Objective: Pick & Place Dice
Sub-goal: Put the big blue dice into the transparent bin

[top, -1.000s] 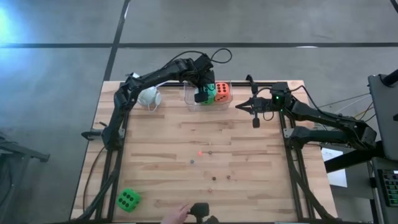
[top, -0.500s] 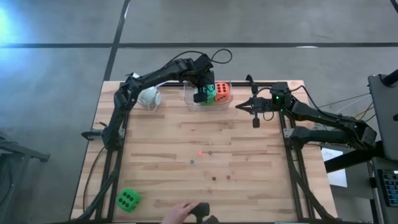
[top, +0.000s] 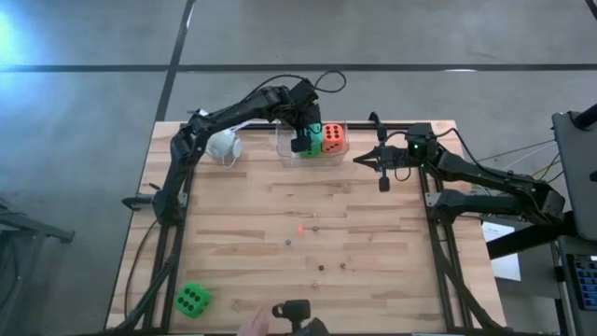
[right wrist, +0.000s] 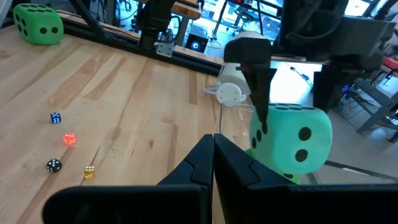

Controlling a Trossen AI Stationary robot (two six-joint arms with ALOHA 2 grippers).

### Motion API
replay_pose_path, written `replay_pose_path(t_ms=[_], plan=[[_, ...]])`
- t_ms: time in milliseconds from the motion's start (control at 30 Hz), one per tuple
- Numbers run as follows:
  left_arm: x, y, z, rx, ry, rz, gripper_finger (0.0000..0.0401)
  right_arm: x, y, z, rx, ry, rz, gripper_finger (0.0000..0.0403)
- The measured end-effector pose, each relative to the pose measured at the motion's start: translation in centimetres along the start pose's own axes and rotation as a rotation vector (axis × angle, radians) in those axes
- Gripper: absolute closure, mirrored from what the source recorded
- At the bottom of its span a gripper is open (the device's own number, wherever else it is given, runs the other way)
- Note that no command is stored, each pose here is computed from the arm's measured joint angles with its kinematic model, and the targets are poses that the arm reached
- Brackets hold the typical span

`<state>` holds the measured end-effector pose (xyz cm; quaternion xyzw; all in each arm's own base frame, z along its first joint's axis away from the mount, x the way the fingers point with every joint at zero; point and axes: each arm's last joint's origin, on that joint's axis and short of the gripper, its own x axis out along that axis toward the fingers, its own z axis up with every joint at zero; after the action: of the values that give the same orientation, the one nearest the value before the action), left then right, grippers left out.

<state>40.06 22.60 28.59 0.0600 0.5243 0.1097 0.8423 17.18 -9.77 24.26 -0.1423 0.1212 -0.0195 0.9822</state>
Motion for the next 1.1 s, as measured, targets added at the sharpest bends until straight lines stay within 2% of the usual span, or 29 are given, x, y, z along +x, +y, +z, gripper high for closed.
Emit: replay_pose_path(t_ms=[1100], plan=[[-0.14,0.10,0.39,-0.030,-0.037,0.020,0.0001,0.00,-0.01,0.02,-0.007,-0.002,-0.001,0.0394]])
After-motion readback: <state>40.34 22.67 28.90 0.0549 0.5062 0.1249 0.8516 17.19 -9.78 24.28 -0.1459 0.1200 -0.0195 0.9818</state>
